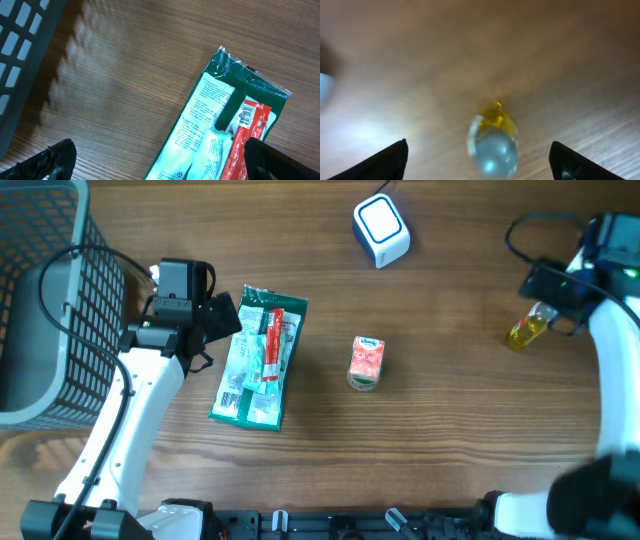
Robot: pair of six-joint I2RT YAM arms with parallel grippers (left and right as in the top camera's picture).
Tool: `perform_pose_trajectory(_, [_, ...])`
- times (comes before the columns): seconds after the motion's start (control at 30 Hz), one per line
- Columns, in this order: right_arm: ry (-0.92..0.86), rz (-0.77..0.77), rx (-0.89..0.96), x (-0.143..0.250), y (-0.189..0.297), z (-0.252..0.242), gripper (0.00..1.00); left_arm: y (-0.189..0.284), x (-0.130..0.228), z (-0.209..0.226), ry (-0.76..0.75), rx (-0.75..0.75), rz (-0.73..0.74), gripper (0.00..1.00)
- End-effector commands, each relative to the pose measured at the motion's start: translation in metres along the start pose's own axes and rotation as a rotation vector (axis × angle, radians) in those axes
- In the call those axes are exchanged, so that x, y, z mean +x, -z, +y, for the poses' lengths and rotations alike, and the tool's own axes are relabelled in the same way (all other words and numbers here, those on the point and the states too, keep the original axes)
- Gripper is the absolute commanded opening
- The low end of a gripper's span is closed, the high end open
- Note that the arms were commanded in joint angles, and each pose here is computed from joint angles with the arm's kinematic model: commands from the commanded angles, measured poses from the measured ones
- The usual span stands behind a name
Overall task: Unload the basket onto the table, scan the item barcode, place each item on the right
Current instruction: 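Open the right gripper and reach toward the Kleenex tissue pack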
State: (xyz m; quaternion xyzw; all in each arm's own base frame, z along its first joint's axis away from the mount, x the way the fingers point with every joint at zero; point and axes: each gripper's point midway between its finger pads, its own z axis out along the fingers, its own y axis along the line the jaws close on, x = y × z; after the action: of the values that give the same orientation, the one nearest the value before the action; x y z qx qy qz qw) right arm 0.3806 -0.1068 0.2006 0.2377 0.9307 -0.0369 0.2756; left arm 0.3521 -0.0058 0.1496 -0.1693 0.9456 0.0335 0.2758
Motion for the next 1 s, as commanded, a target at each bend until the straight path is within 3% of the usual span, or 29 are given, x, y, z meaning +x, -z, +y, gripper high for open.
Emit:
perform_pose_trajectory(0.0, [0.046, -0.116, -0.202, -0.012, 0.063, 0.043, 0.9, 0.0, -0.004, 0.002, 0.002, -0.011, -0.011, 1.0])
perform_pose_trajectory(0.2, [0.173, 0.142, -0.642, 0.063, 0.104, 0.137, 0.86, 0.0, -0.004, 0.002, 0.002, -0.011, -0.011, 1.0])
perform_pose_trajectory(0.3, [0.226, 0.269, -0.657, 0.102, 0.097, 0.155, 0.77, 0.0, -0.004, 0.002, 0.002, -0.011, -0.011, 1.0])
perform_pose_trajectory(0.53, [0.229, 0.479, -0.643, 0.189, 0.062, 0.183, 0.75, 0.0, -0.004, 0.002, 0.002, -0.011, -0.011, 1.0])
perform_pose_trajectory(0.63, [0.213, 0.506, -0.65, 0.216, 0.047, 0.192, 0.61, 0.0, -0.004, 0.002, 0.002, -0.011, -0.011, 1.0])
perform_pose_trajectory(0.7, [0.221, 0.512, -0.658, 0.23, 0.038, 0.196, 0.47, 0.0, -0.004, 0.002, 0.002, -0.011, -0.011, 1.0])
perform_pose_trajectory(0.97, [0.213, 0.481, -0.685, 0.239, 0.023, 0.2, 0.36, 0.0, -0.004, 0.002, 0.002, -0.011, -0.011, 1.0])
